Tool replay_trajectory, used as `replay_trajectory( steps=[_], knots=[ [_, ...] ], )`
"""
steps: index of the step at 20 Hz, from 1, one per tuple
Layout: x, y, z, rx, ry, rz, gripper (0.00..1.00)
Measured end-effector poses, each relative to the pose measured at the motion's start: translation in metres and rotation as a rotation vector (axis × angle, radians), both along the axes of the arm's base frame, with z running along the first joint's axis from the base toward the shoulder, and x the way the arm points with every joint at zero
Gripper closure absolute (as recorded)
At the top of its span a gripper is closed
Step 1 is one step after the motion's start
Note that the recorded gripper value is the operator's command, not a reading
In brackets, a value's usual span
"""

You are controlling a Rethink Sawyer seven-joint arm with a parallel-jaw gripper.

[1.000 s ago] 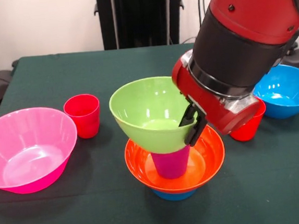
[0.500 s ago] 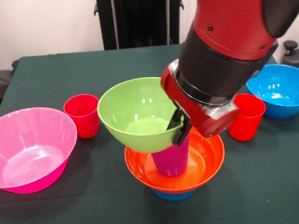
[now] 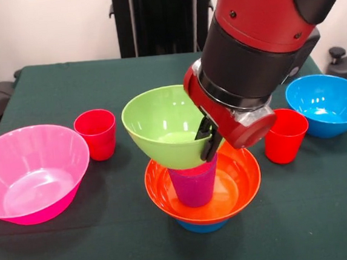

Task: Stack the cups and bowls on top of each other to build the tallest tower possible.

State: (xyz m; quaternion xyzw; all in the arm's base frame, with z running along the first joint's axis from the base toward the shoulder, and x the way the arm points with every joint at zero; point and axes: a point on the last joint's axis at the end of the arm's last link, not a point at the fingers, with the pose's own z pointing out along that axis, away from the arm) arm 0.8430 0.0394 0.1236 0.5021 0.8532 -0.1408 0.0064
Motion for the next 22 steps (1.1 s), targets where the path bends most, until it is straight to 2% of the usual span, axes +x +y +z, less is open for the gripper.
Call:
replay_trajectory(
  steps=[8,15,22],
  knots=[
    [0.003,0.002,0.012,0.011,-0.017,0.002,1.00],
    [0.000,0.001,0.007,0.006,-0.008,0.009,1.00],
    [-0.008,-0.002,-0.002,0.021,0.015,0.000,1.00]
  ],
)
